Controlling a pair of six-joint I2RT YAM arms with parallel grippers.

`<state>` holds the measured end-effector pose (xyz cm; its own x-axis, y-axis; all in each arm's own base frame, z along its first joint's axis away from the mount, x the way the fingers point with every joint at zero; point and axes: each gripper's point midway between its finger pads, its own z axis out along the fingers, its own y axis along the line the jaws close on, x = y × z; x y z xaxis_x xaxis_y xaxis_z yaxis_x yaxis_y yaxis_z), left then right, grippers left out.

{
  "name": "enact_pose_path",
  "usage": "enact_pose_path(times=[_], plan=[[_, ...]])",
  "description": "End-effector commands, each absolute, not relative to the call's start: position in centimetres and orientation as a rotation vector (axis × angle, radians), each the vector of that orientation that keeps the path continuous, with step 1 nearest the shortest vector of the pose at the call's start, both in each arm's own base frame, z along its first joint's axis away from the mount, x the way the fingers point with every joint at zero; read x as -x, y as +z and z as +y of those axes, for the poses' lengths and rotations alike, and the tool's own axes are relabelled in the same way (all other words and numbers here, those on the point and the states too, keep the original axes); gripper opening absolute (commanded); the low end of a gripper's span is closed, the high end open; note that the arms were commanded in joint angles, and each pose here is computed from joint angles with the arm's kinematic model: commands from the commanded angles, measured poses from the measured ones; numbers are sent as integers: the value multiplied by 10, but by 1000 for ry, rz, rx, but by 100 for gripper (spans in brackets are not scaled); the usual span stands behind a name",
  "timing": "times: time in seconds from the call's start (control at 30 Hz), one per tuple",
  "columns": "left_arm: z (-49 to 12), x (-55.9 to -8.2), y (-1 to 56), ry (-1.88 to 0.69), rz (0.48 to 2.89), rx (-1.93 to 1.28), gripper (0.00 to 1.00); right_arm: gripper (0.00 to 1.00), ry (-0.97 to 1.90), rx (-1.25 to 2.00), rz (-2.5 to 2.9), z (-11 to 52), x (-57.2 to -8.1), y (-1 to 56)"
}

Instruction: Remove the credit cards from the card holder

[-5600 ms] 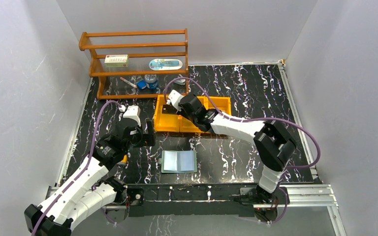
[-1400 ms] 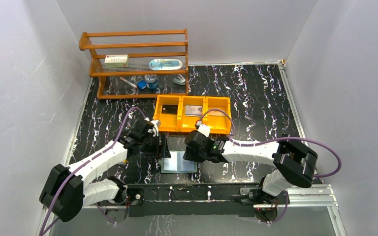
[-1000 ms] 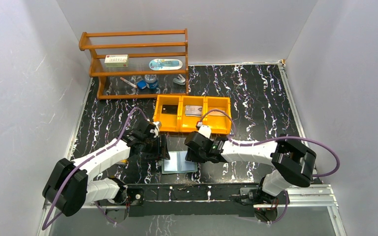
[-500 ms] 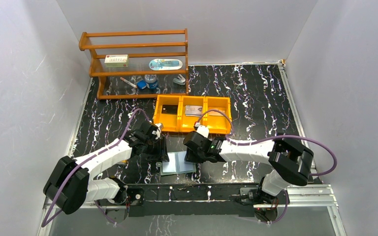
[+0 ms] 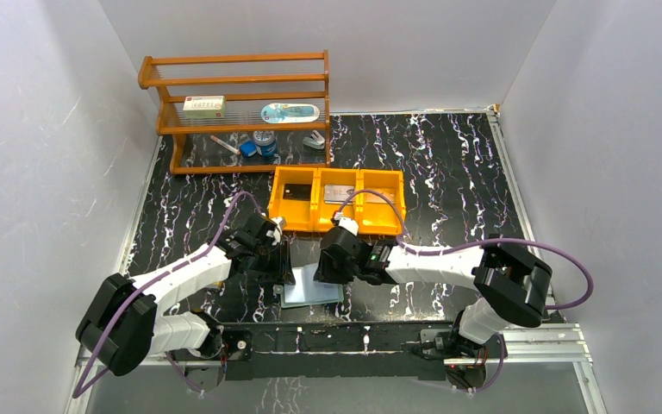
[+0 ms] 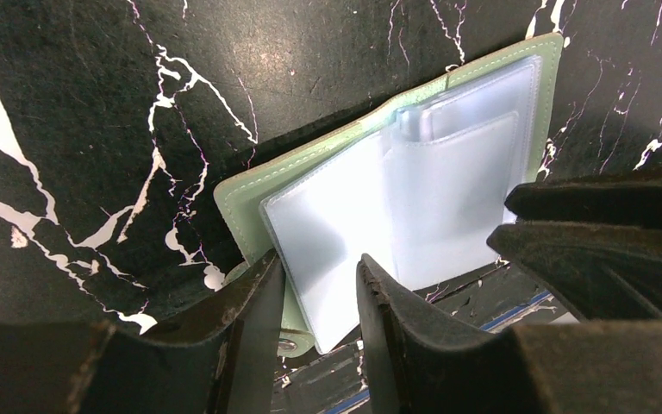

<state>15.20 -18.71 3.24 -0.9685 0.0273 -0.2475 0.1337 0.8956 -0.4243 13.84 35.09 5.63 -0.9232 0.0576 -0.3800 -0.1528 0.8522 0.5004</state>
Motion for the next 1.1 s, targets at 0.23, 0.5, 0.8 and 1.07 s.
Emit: enact_pose_path(times=[0.23,0.5,0.8,1.07], plan=[[-184,-153,40,-651,2786,-75,34,37,1141,205,2530,407,-130,101],[-171,-160,48,-558,2741,31,38,41,1267,283,2568,429,-117,93],[-154,-166,54,-461,2688,132,48,54,1380,379,2550,444,-108,101],[-160,-164,52,-488,2716,76,50,69,1389,446,2390,433,-113,139]])
